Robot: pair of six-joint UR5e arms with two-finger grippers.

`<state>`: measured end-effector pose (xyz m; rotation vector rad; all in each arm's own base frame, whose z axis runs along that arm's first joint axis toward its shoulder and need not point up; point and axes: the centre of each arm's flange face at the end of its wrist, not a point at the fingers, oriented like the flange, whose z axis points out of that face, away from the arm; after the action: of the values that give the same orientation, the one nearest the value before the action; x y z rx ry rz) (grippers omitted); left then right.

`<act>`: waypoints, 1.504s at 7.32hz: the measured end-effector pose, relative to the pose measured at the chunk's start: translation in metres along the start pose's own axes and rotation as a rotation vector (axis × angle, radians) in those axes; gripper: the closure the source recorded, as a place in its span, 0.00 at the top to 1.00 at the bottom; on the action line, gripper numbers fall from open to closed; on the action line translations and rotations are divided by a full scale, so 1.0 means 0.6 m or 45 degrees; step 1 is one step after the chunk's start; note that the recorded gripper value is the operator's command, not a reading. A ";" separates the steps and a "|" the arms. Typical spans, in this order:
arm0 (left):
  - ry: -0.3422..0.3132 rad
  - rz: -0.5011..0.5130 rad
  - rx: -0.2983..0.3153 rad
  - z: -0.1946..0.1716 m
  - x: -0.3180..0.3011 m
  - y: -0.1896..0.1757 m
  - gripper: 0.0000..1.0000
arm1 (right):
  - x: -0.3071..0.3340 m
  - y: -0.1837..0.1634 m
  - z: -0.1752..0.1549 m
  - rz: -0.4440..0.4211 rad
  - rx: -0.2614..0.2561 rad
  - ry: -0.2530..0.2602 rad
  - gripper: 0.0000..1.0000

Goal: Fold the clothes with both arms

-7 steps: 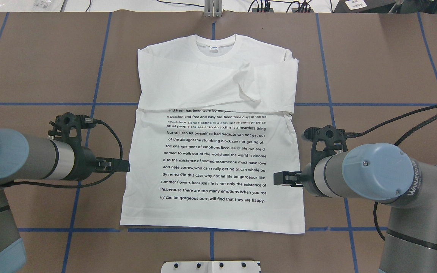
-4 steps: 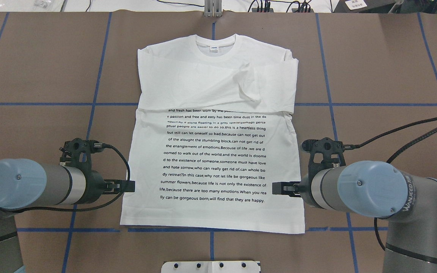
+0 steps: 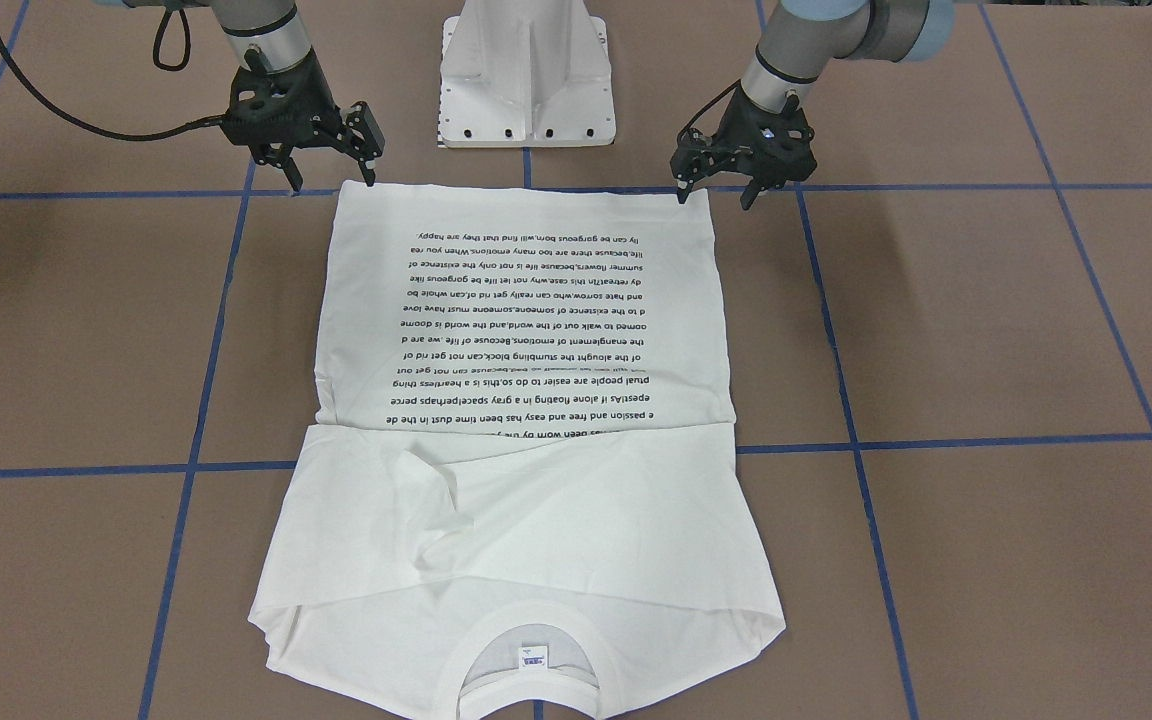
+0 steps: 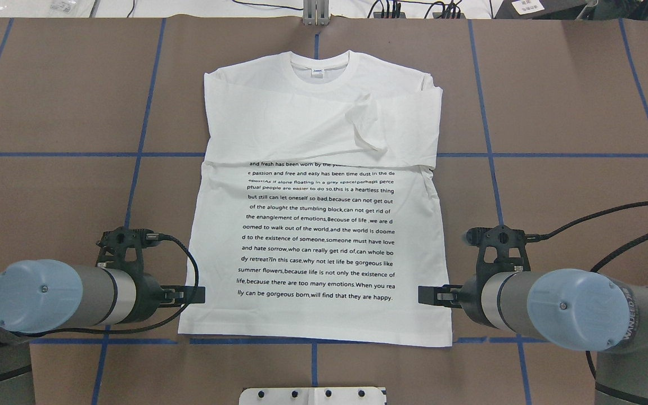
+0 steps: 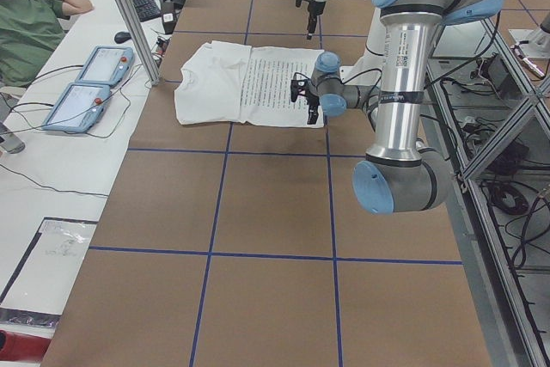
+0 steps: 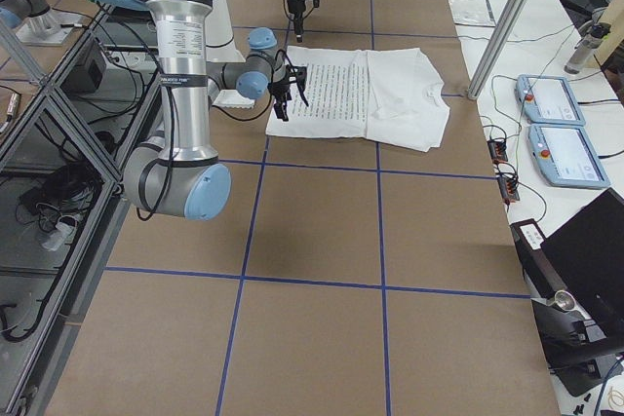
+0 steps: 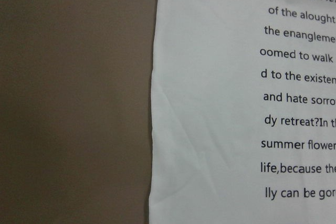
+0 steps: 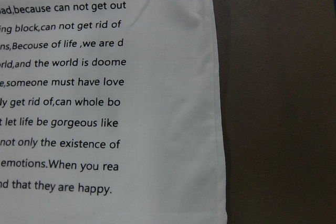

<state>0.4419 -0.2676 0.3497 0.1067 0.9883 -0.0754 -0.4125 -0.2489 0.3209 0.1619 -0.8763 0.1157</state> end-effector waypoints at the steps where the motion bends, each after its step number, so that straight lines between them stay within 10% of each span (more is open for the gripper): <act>1: -0.014 -0.010 -0.015 0.012 -0.001 0.010 0.87 | 0.001 0.004 0.003 0.000 0.000 0.001 1.00; 4: -0.045 -0.026 -0.055 0.042 -0.002 0.037 0.63 | 0.000 0.011 0.007 -0.005 0.007 0.004 1.00; 9: -0.058 -0.022 -0.068 0.054 -0.003 0.045 0.54 | 0.000 0.013 0.007 -0.007 0.008 0.005 1.00; 11: -0.065 -0.016 -0.079 0.060 -0.004 0.053 0.33 | 0.000 0.014 0.008 -0.008 0.007 0.006 1.00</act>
<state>0.4740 -0.2402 0.3729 0.0416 0.9396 -0.0588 -0.4176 -0.2414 0.3248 0.1698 -0.8709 0.1124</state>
